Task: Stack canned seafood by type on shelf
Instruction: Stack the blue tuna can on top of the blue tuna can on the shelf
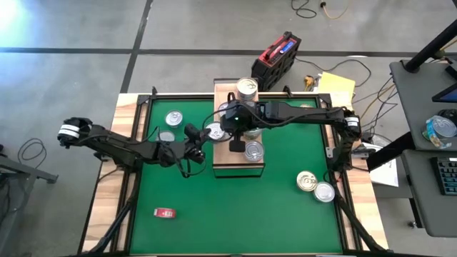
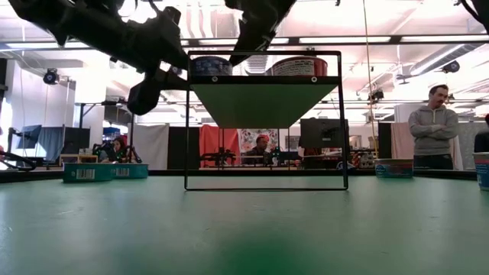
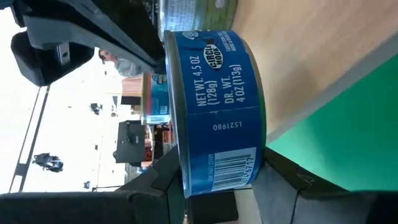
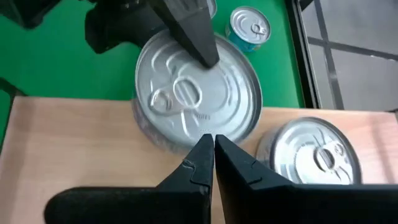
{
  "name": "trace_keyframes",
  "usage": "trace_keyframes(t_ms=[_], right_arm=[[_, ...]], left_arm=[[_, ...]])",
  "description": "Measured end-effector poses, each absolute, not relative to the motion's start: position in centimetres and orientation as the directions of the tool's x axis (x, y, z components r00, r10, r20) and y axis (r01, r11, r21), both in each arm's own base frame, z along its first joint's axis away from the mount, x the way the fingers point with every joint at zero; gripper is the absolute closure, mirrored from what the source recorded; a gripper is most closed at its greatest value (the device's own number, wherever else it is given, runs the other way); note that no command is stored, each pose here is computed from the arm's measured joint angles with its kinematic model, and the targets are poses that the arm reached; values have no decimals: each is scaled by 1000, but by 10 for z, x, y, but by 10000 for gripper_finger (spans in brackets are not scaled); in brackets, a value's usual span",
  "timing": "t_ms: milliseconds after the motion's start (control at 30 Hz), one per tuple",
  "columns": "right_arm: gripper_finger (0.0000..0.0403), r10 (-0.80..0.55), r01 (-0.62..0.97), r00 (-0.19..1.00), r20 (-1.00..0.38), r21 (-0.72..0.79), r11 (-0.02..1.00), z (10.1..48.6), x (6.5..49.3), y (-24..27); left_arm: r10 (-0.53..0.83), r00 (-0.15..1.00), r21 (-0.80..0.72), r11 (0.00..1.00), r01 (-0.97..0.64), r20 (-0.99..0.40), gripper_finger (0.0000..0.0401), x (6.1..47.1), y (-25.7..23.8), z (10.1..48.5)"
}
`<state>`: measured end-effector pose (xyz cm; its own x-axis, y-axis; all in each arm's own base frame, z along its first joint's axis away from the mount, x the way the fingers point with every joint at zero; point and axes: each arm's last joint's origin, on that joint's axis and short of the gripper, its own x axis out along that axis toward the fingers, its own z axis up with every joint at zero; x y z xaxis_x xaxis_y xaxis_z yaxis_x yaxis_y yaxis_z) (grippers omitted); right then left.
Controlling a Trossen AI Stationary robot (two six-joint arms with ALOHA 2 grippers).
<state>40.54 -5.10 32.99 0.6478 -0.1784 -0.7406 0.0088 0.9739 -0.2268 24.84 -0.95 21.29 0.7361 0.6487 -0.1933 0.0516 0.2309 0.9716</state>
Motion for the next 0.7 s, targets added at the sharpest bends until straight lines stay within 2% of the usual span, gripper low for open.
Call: trace_keyframes(t_ms=[333,533,700], right_arm=[[394,-194,41,671,-715,-225,974,365,375,-52],[394,-195,48,671,-715,-220,974,373,366,-52],[394,-192,37,652,-734,-223,974,372,363,-51]], left_arm=[[636,762,982,186,5,-124,274,247,1,228],[656,749,990,138,2,-93,274,248,20,233],[644,756,990,139,28,-112,274,254,32,238]])
